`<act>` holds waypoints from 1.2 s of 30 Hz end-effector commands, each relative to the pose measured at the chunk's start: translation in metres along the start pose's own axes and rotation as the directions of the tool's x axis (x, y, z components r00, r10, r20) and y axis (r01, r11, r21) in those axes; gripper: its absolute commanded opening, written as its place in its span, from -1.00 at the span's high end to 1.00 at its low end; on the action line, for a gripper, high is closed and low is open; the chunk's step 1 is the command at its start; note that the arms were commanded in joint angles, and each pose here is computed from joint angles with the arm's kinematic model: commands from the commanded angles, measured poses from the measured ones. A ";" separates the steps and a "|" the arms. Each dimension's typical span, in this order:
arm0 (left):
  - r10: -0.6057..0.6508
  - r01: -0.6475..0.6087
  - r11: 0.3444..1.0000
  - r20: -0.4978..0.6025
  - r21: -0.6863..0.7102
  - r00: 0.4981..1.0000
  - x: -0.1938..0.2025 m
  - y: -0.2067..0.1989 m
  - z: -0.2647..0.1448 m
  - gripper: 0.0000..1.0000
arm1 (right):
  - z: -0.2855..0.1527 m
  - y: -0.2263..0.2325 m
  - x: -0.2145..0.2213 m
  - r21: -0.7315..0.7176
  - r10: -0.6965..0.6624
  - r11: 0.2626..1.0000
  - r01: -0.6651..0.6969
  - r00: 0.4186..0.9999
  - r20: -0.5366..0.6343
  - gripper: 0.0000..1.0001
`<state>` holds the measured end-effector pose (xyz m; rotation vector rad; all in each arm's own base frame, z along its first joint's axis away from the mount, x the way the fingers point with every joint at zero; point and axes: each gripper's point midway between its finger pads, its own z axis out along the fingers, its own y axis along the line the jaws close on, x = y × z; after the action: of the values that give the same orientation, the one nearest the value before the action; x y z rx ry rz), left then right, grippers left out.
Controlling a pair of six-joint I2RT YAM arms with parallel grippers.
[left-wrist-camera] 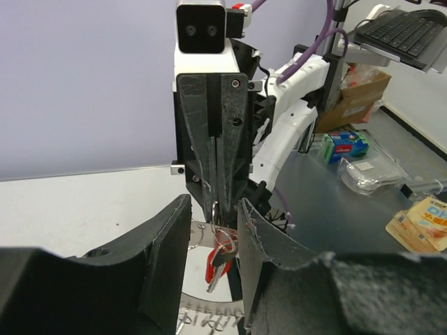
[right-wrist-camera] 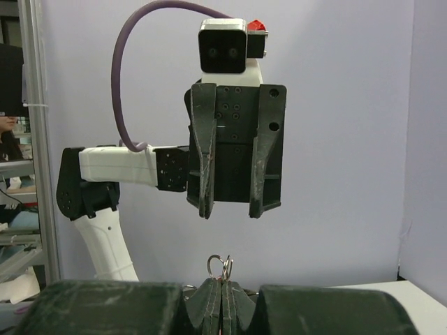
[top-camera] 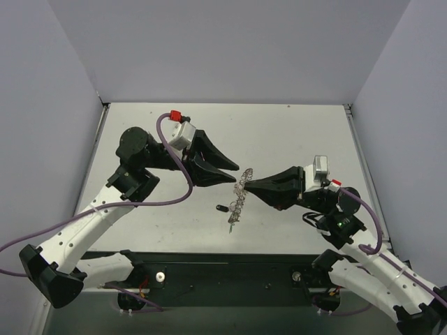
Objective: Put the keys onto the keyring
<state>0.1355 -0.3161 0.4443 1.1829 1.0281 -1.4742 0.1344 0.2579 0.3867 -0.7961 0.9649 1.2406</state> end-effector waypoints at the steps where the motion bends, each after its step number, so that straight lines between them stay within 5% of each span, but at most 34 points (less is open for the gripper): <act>1: 0.035 -0.037 0.997 0.017 0.066 0.999 -0.008 -0.010 0.000 0.16 | -0.001 0.013 -0.053 -0.034 -0.129 0.990 0.139 0.971 0.202 1.00; 29: 0.021 -0.026 0.998 -0.079 -0.056 0.997 0.007 0.007 0.015 0.35 | 0.001 0.006 -0.056 -0.046 -0.102 0.992 0.115 0.968 0.229 1.00; 36: -0.003 -0.008 0.997 -0.141 -0.080 0.990 0.024 0.011 0.020 0.63 | 0.000 0.006 -0.057 -0.045 -0.101 0.992 0.115 0.967 0.235 1.00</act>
<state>0.1378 -0.3375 0.4195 1.2303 1.1655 -1.4017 0.1417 0.2505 0.4059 -0.7149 0.8878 1.2918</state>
